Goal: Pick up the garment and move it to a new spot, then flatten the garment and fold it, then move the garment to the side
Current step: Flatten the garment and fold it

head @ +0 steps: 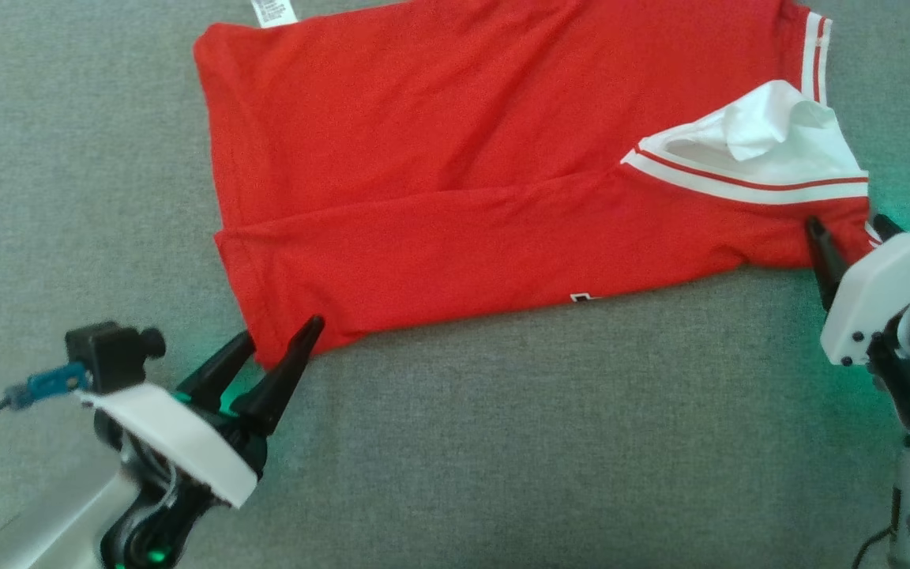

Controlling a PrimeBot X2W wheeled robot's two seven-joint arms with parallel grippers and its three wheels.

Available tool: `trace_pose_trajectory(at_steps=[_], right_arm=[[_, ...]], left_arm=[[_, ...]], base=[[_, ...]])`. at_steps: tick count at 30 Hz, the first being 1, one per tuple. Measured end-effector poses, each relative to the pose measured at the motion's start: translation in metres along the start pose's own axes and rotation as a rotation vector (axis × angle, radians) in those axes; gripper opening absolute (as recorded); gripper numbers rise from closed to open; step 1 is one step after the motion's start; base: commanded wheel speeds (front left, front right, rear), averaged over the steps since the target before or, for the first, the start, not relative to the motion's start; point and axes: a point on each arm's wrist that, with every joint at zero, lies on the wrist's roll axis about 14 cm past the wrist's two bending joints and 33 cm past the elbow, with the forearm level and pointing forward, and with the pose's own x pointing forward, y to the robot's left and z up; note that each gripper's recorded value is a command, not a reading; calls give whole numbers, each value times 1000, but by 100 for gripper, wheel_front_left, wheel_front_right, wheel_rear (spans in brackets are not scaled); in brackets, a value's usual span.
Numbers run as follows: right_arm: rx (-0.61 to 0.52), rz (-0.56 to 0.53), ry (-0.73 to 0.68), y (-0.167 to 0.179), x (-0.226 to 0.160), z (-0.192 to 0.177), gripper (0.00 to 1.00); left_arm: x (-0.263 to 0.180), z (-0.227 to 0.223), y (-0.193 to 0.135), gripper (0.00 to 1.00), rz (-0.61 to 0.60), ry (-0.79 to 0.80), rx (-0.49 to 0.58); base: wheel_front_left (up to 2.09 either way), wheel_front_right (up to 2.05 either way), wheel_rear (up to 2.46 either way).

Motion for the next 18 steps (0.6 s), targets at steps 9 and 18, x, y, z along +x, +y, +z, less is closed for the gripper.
trace_pose_trajectory(at_steps=[9, 18], right_arm=[[-26, 43, 35, 8, 5, 2, 2], [12, 112, 83, 6, -24, -9, 0]], left_arm=[[12, -1, -6, 0, -52, 65, 22], [-26, -13, -10, 0, -55, 165, 47]], base=[[0, 0, 0], [0, 0, 0]])
